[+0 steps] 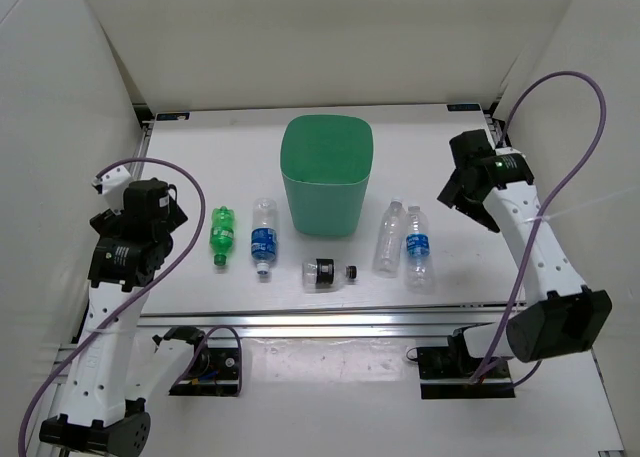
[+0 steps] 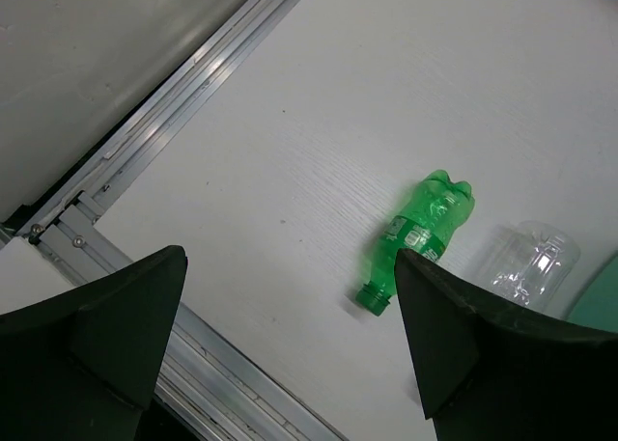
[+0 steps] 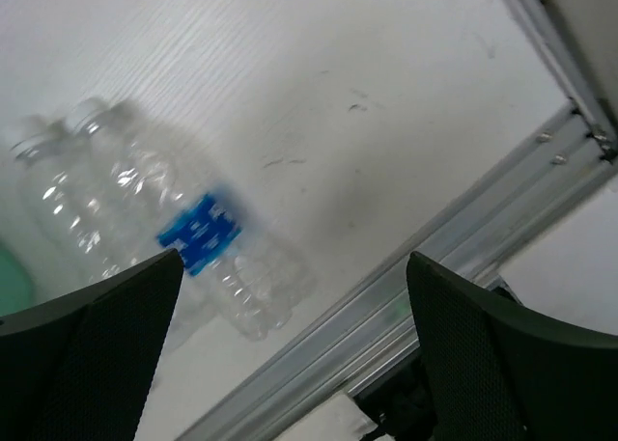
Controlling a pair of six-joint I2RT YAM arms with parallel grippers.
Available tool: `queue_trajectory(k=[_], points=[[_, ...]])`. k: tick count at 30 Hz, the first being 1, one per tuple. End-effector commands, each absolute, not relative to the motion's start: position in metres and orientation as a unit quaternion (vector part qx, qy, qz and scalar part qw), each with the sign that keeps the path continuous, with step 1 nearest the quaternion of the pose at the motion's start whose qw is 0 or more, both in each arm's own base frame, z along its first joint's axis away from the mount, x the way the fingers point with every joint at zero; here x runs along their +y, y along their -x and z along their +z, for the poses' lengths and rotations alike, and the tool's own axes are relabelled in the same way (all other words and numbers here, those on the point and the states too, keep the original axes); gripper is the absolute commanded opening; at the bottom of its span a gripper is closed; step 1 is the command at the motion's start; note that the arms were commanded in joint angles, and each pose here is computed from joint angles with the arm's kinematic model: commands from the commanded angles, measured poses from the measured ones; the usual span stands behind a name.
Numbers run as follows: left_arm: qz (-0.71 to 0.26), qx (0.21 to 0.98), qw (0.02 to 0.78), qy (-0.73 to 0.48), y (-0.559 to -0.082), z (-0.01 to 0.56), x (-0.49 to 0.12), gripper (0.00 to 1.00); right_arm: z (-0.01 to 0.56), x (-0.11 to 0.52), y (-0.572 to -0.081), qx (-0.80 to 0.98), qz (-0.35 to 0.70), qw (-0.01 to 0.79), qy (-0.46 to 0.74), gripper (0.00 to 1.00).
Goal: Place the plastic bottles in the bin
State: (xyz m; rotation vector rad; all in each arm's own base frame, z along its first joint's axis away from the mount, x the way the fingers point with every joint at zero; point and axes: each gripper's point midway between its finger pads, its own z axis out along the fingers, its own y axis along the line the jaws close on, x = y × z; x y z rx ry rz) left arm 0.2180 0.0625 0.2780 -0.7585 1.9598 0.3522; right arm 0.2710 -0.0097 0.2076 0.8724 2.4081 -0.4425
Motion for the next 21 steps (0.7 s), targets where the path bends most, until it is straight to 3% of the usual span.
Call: queue_trajectory(k=[1, 7, 11, 19, 21], points=[[0.128, 0.808, 0.488, 0.305, -0.225, 0.278, 0.056, 0.99, 0.221, 0.032, -0.285, 0.929, -0.035, 0.297, -0.216, 1.00], [0.108, 0.816, 0.487, 0.292, -0.230, 0.279, 0.048, 0.99, 0.185, 0.086, -0.309, 0.965, 0.072, 0.228, -0.112, 1.00], [0.109, 0.818, 0.483, 0.292, -0.232, 0.276, 0.048, 0.99, 0.137, 0.094, -0.327, 0.979, 0.066, 0.154, -0.119, 1.00], [0.121, 0.824, 0.459, 0.311, -0.227, 0.267, 0.050, 0.99, 0.088, 0.080, -0.346, 0.980, 0.055, 0.117, -0.153, 1.00], [0.126, 0.824, 0.453, 0.315, -0.227, 0.264, 0.051, 0.99, 0.078, 0.076, -0.339, 0.981, 0.049, 0.100, -0.158, 0.95]])
